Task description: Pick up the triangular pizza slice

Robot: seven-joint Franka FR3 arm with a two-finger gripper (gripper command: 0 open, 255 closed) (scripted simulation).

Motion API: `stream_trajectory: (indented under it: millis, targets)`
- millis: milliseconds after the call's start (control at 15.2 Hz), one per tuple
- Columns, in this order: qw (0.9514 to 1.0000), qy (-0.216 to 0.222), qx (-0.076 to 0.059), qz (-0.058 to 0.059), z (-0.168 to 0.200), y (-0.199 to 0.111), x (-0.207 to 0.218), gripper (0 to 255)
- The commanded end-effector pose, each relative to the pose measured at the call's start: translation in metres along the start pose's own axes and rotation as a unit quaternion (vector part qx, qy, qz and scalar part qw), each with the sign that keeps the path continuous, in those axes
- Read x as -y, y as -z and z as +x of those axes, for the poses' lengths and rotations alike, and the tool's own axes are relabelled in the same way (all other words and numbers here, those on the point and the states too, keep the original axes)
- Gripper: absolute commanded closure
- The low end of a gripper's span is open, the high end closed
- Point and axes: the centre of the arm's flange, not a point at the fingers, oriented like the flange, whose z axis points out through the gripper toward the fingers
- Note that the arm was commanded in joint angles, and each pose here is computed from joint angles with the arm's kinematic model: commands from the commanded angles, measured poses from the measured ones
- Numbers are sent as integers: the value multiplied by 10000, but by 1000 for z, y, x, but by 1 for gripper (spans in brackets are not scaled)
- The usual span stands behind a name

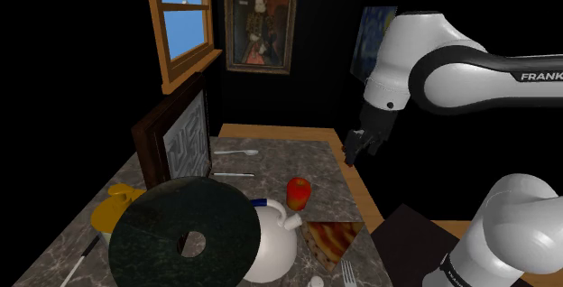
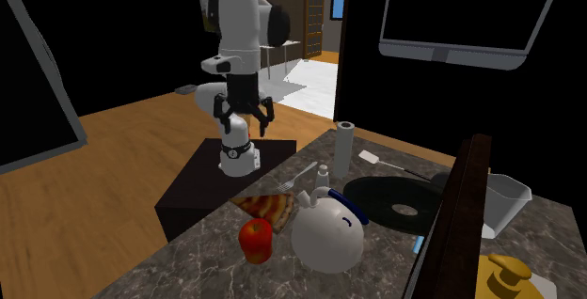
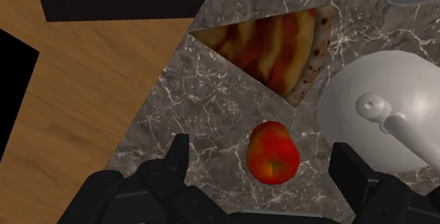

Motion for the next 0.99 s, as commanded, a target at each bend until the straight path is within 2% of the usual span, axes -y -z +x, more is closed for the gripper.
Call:
stream_trajectory:
  millis: [0, 924]
  targets:
    - [10000, 38, -9, -51, -2, -23, 16, 0]
    - [9986, 318, -22, -422, -33, -182, 119, 0]
